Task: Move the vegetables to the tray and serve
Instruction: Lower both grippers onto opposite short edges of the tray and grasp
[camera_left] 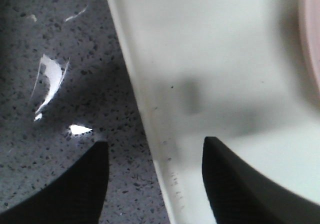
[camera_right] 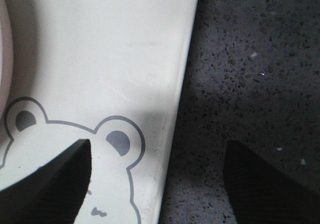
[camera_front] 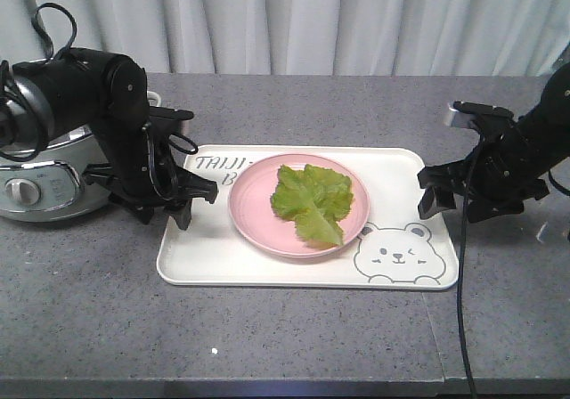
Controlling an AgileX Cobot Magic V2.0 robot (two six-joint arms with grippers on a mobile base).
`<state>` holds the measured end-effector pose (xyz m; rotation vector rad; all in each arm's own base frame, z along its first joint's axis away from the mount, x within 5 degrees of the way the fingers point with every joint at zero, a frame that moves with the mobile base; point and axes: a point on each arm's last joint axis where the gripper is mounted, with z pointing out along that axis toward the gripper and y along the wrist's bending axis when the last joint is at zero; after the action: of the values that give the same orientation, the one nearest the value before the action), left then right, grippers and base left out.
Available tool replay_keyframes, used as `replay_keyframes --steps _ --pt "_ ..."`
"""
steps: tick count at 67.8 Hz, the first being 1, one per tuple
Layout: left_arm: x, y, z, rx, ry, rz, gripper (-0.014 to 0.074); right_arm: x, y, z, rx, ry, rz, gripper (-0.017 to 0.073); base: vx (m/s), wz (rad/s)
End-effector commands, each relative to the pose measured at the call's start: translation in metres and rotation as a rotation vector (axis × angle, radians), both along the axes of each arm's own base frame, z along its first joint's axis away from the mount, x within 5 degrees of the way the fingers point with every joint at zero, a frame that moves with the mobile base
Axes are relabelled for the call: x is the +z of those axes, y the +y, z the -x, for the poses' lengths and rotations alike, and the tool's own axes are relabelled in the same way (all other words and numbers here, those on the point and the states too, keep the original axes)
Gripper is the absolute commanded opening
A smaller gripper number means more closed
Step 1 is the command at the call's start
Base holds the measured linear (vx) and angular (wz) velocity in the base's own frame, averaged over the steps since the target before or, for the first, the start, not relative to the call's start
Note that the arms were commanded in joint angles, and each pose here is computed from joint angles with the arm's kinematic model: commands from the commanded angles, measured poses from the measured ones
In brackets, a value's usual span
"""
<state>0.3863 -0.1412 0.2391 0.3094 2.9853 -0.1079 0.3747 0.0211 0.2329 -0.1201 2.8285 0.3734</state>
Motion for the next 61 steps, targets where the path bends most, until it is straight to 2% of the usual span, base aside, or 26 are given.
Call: replay_keyframes --steps 1,36,50,61 --pt "0.024 -0.001 0.001 0.004 -0.076 0.039 0.0393 0.023 0.0 -0.002 -0.006 -0.093 -0.009 0.0528 0.0 0.0" --pt "0.012 -0.002 -0.003 0.0 -0.056 0.031 0.0393 -0.009 0.0 -0.008 0.006 0.024 -0.016 0.0502 0.0 0.0" --pt "0.001 -0.004 -0.005 -0.002 -0.02 0.032 0.038 -0.016 0.001 -0.008 0.011 0.058 -0.02 0.043 0.0 0.0" --pt "-0.006 -0.011 -0.005 -0.03 0.019 0.093 0.0299 -0.016 0.001 -0.008 0.012 0.058 -0.022 0.0334 0.0 0.0"
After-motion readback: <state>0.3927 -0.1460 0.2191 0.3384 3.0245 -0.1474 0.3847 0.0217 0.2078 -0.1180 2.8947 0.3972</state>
